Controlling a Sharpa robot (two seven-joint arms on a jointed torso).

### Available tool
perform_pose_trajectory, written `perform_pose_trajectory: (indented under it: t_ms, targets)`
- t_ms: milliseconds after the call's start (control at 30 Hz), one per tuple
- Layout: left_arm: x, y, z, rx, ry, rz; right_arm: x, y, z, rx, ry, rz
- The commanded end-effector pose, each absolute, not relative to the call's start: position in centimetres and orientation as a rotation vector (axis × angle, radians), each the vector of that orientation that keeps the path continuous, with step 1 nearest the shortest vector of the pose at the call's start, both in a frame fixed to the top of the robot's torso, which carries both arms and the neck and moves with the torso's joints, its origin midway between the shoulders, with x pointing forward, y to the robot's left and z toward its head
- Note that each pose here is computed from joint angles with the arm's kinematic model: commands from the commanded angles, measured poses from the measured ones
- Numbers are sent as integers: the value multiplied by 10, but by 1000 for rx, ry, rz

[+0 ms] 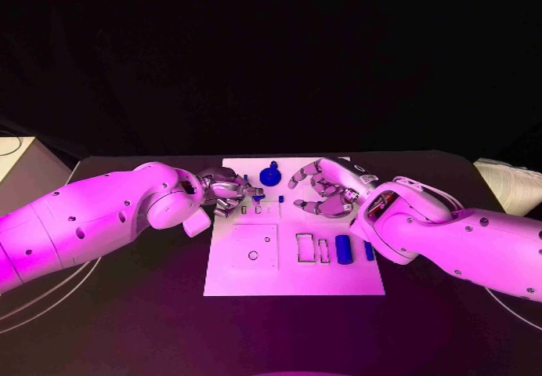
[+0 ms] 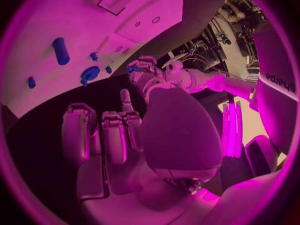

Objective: Assemble the parts on the task board

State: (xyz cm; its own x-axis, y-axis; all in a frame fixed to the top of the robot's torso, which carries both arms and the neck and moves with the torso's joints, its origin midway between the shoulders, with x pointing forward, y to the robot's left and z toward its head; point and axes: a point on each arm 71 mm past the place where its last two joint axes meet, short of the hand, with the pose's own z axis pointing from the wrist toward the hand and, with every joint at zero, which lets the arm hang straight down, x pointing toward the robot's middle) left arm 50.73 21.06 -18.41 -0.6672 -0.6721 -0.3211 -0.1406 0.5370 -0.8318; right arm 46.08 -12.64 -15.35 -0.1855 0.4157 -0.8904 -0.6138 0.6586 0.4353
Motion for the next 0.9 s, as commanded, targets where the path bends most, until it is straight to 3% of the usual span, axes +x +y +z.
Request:
perform_pose_trajectory:
  t_ms: [33, 333, 900]
  targets:
    - [503, 203, -179, -647, 2087, -1271, 461, -122, -155, -213, 1475, 891]
    - [493, 201, -183, -591, 2121, -1380, 463, -110, -156, -162, 1431, 897]
    - [488, 194, -181, -521, 2122, -1464, 455, -96, -164, -115, 1484, 981]
